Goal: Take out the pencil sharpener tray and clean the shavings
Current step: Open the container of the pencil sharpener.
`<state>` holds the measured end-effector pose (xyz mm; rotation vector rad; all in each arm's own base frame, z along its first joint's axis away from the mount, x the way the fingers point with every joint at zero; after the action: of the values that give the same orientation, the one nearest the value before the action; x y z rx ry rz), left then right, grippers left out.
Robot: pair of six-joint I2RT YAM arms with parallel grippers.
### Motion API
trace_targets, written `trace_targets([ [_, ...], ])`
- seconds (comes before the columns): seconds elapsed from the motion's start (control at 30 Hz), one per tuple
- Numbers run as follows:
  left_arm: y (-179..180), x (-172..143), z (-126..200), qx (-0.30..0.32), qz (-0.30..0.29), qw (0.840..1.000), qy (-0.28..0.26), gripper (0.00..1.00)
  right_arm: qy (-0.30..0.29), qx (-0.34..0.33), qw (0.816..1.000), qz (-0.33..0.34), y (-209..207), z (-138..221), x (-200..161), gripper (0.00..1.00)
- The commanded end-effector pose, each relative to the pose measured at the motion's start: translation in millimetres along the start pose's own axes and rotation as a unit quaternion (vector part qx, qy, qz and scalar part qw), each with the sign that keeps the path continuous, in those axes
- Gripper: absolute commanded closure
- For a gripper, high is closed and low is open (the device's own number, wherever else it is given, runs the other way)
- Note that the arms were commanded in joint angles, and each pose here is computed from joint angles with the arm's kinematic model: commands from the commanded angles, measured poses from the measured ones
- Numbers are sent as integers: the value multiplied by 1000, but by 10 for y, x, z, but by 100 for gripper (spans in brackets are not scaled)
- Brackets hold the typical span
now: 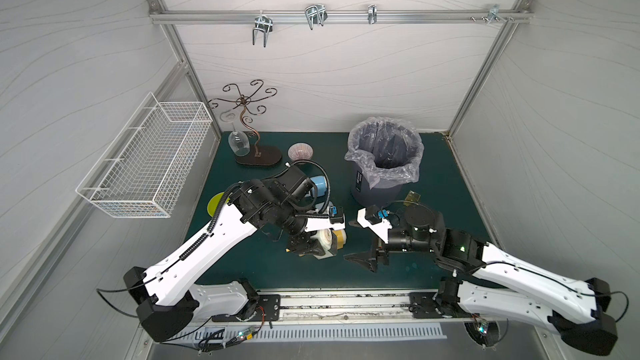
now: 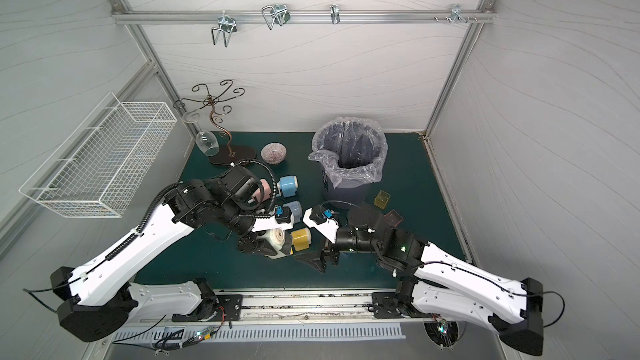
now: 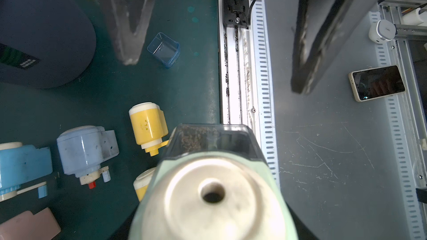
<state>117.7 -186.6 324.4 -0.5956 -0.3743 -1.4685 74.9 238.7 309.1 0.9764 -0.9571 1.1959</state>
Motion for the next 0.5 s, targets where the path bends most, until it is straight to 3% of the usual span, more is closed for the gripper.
trace_targets([
  [0.0, -98, 155, 143, 3, -15, 999, -47, 100, -43, -17, 999, 29, 19, -42, 157, 1],
  [0.47, -237, 223, 211, -3, -29, 997, -70, 100, -29, 56, 998, 20, 201, -192, 77, 14],
])
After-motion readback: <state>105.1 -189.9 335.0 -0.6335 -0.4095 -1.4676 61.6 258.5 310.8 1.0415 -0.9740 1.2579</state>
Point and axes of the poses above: each gripper's point midway between its finger pads, its own z axis back along the fingers, its own y axis along the line the jaws close on, x = y × z, the point moved 8 cm from there along z, back along the fingers, and after that the axes turned 1 degree about z, right-handed, at the moved point
